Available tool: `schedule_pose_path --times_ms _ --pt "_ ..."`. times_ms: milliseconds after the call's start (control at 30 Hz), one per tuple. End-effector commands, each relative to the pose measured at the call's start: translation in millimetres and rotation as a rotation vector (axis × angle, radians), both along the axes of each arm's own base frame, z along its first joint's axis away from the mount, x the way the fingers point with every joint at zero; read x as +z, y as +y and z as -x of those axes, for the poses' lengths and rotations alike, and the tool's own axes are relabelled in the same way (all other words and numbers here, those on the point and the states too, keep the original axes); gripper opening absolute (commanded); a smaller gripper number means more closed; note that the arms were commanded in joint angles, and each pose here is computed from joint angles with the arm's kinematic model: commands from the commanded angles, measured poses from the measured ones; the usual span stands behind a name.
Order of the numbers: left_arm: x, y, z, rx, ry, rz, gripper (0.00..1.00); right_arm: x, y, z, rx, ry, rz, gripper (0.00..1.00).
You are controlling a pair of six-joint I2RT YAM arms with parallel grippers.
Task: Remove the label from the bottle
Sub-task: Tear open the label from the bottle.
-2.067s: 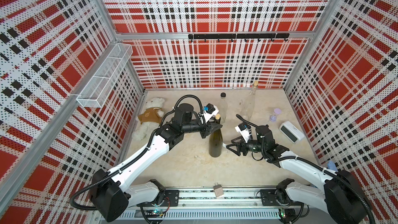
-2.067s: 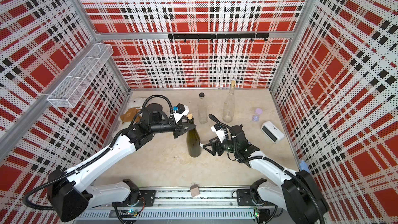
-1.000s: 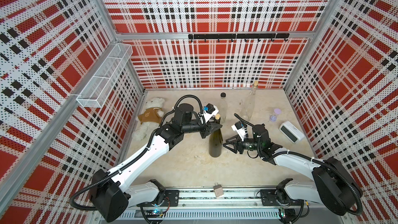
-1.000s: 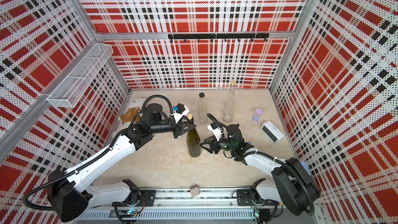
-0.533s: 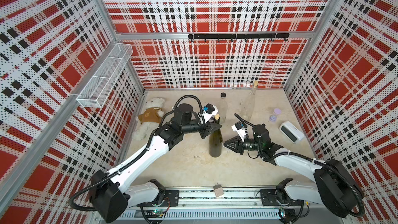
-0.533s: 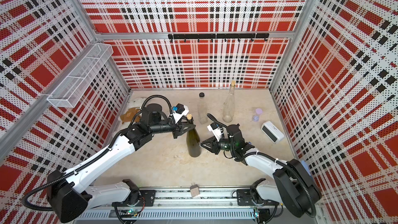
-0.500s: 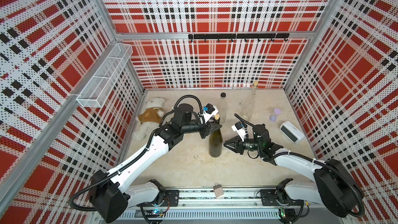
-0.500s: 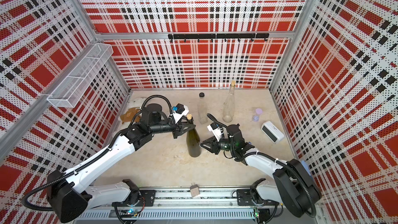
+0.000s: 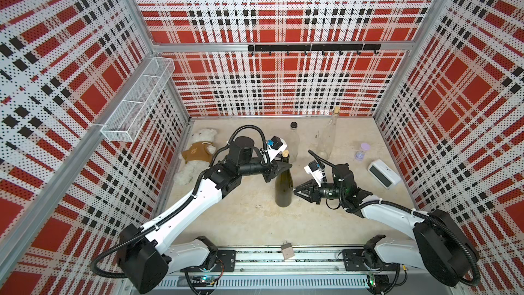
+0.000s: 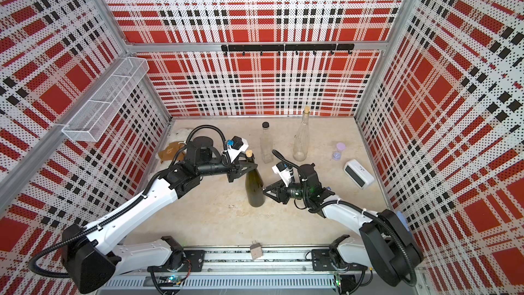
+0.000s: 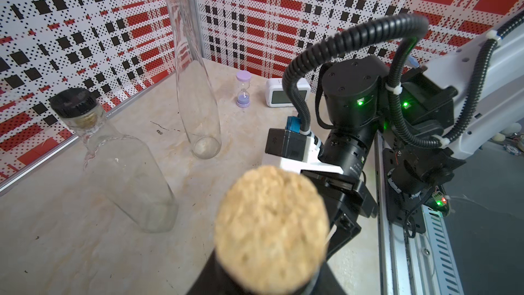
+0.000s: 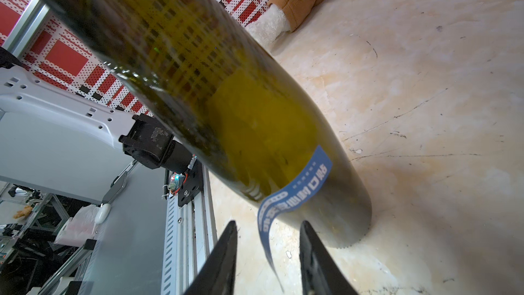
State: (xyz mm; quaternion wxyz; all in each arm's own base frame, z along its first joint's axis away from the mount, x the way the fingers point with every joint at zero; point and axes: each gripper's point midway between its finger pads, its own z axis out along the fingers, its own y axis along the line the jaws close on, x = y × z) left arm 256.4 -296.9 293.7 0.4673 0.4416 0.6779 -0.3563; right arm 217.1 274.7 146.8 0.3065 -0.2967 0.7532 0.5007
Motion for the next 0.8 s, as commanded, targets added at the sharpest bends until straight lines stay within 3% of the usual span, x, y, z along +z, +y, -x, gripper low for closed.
schedule_pose_path --times_ms 0,267,533,767 --pt "28 2 1 0.001 -0.078 0.056 0.02 5 1 4 0.015 -0.028 -0.007 0.36" --pt "28 3 1 0.004 -0.079 0.055 0.02 2 0 3 0.006 -0.028 0.004 0.24" --pt "28 4 1 0.003 -0.077 0.053 0.02 6 -4 0 -0.025 -0.056 0.021 0.0" --pt "26 4 3 -0.002 -0.076 0.038 0.0 6 -11 -5 -0.055 -0.073 0.052 0.0"
